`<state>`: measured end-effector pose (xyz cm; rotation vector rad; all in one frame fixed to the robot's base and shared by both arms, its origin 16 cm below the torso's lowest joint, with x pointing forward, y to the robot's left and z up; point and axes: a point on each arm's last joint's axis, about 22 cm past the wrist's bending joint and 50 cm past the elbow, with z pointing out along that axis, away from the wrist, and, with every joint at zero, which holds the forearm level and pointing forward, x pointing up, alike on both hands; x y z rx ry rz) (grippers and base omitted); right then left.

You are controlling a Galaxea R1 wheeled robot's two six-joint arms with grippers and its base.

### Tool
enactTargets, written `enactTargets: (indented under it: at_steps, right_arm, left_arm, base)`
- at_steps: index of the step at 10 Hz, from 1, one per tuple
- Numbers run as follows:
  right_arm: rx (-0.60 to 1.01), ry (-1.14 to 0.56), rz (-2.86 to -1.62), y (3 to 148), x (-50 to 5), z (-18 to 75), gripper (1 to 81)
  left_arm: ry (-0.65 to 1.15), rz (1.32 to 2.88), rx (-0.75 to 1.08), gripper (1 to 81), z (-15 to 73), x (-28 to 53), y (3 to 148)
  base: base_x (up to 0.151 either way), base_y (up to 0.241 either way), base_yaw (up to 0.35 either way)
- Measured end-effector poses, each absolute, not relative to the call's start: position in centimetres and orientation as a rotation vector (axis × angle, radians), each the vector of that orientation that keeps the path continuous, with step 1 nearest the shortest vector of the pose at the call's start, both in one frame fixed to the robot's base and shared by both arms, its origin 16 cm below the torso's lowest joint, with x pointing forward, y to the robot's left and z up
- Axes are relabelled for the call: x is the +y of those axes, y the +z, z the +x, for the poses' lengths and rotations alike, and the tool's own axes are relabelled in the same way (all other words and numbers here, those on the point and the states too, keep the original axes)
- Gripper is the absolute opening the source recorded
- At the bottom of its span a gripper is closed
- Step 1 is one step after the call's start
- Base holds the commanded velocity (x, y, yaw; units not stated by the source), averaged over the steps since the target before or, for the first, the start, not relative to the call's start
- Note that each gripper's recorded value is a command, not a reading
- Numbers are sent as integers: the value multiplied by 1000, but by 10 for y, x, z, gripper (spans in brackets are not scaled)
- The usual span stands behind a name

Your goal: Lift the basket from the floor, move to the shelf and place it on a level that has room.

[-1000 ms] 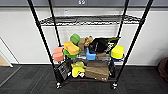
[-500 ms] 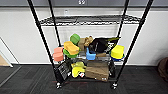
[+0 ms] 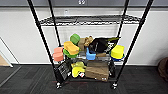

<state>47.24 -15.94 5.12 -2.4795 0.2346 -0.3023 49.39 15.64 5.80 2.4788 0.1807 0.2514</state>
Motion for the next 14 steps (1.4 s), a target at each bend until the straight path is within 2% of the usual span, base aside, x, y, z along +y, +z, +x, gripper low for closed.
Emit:
enactTargets:
  at_steps: [5,11,14]
  right_arm:
    - [292,-256,-2440,101,-157,486,10]
    - [287,-315,-2437,172,-166,556,10]
    - [308,-290,-2442,201,-175,561,10]
  left_arm:
    - [212,2439,245,10,489,166,106]
    - [292,2390,331,10,565,169,181]
    - [263,2363,361,10,576,164,219]
  base:
    - [0,0,0]
    - [0,0,0]
    - [0,0,0]
